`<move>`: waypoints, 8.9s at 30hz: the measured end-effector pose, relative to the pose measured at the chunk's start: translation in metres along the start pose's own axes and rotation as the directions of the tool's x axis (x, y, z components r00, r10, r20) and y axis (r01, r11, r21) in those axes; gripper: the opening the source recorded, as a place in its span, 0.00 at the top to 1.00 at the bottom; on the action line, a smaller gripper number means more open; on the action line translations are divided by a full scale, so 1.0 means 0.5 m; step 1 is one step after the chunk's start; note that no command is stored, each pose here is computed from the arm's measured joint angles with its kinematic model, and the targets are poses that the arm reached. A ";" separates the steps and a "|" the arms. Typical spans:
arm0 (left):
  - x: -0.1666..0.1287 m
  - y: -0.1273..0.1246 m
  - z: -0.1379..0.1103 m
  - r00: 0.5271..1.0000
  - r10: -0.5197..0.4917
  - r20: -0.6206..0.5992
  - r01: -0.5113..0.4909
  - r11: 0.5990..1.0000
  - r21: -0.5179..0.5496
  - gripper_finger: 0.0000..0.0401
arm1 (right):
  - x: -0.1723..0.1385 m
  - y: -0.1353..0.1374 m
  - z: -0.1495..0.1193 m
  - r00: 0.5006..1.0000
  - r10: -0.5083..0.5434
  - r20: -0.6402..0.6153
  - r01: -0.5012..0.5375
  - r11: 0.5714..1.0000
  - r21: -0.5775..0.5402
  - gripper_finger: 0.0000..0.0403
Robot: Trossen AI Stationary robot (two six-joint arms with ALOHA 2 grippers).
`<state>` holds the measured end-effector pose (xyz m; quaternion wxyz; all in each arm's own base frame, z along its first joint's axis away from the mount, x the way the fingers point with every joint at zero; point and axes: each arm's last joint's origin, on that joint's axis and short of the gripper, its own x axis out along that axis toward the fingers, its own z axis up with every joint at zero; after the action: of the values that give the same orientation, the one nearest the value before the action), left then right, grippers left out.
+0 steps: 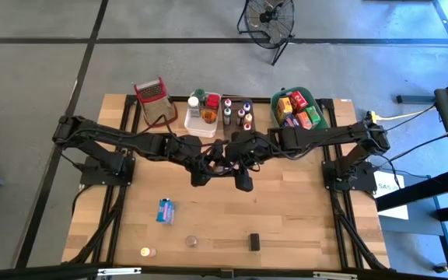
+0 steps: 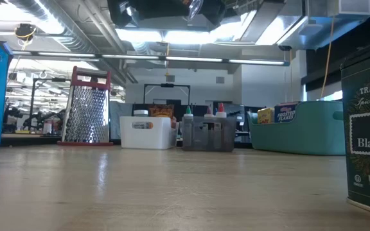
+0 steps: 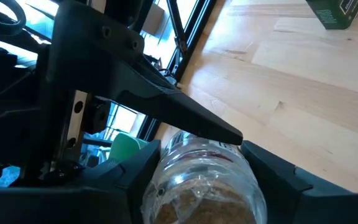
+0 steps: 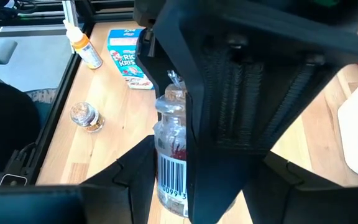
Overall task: Pick & Place Kitchen Items
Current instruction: Put the top brown seasoning bottle into the white bin, then put the black seasoning can into the white bin
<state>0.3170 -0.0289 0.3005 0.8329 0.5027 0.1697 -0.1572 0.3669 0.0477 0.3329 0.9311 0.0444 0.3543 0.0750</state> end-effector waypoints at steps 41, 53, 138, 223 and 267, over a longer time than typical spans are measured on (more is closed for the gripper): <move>-0.087 0.050 -0.379 0.720 -0.187 -0.668 -0.522 0.489 -0.699 0.52 | 0.000 0.069 -0.078 0.882 -0.438 -0.174 0.431 0.899 -0.076 0.14; -0.056 -0.004 -0.481 0.641 -0.413 -0.647 -0.574 0.301 -0.762 0.52 | 0.022 0.055 -0.108 0.868 -0.452 -0.208 0.434 0.892 -0.125 0.14; -0.249 -0.162 0.034 0.919 -0.162 -0.360 -0.282 0.368 -0.886 0.42 | 0.041 0.122 -0.133 0.943 -0.269 -0.197 0.209 0.938 -0.276 0.14; -0.224 -0.009 -0.104 0.945 0.076 -0.317 -0.278 0.696 -0.662 0.46 | 0.166 0.317 -0.264 0.782 0.154 -0.604 0.581 0.174 0.795 0.14; -0.206 -0.029 -0.107 0.992 0.010 -0.122 -0.089 0.742 -0.664 0.47 | 0.173 0.292 -0.233 0.796 0.135 -0.590 0.481 0.450 0.752 0.65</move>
<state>0.2120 0.0219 0.3113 0.9508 0.1835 0.2469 -0.0356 0.3374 0.2098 0.2094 0.6208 0.4520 0.6052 -0.2100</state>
